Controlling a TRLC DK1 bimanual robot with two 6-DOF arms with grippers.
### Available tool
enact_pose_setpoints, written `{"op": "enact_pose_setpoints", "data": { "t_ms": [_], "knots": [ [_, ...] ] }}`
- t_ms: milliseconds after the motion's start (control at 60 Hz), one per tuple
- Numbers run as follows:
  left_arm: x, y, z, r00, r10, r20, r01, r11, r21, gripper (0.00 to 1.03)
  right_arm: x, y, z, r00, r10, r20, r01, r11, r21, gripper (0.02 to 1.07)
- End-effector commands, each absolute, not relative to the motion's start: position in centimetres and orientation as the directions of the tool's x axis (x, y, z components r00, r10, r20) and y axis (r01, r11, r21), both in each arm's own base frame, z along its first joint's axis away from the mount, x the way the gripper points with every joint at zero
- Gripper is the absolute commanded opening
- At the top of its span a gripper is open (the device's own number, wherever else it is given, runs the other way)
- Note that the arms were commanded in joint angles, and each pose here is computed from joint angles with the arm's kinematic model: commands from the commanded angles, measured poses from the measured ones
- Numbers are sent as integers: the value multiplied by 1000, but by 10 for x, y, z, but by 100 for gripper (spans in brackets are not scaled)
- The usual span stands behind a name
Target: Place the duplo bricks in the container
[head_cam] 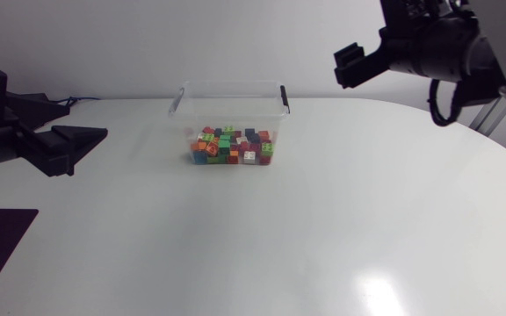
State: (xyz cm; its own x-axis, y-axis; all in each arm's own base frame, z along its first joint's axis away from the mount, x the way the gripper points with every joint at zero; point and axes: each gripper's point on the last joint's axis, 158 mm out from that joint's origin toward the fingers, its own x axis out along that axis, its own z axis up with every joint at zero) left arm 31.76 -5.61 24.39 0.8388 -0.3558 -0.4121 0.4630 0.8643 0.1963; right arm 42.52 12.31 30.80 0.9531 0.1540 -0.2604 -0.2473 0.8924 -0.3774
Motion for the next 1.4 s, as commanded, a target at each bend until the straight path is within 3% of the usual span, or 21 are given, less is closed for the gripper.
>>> {"op": "enact_pose_setpoints", "data": {
  "t_ms": [0,650,1067,1383],
  "knots": [
    [313,-51,236,843,-345,-413,444,879,172,99,408,107,310,964,122,-236,-211,890,-403,102],
    [288,-32,223,915,-269,-299,345,907,240,99,296,16,283,989,-66,-132,5,908,-419,102],
    [275,-29,214,947,-247,-207,298,915,273,99,251,-9,263,989,-118,-94,68,905,-419,102],
    [264,-22,192,973,-164,-162,195,962,193,99,251,-7,223,993,-79,-83,54,961,-272,102]
  ]
}}
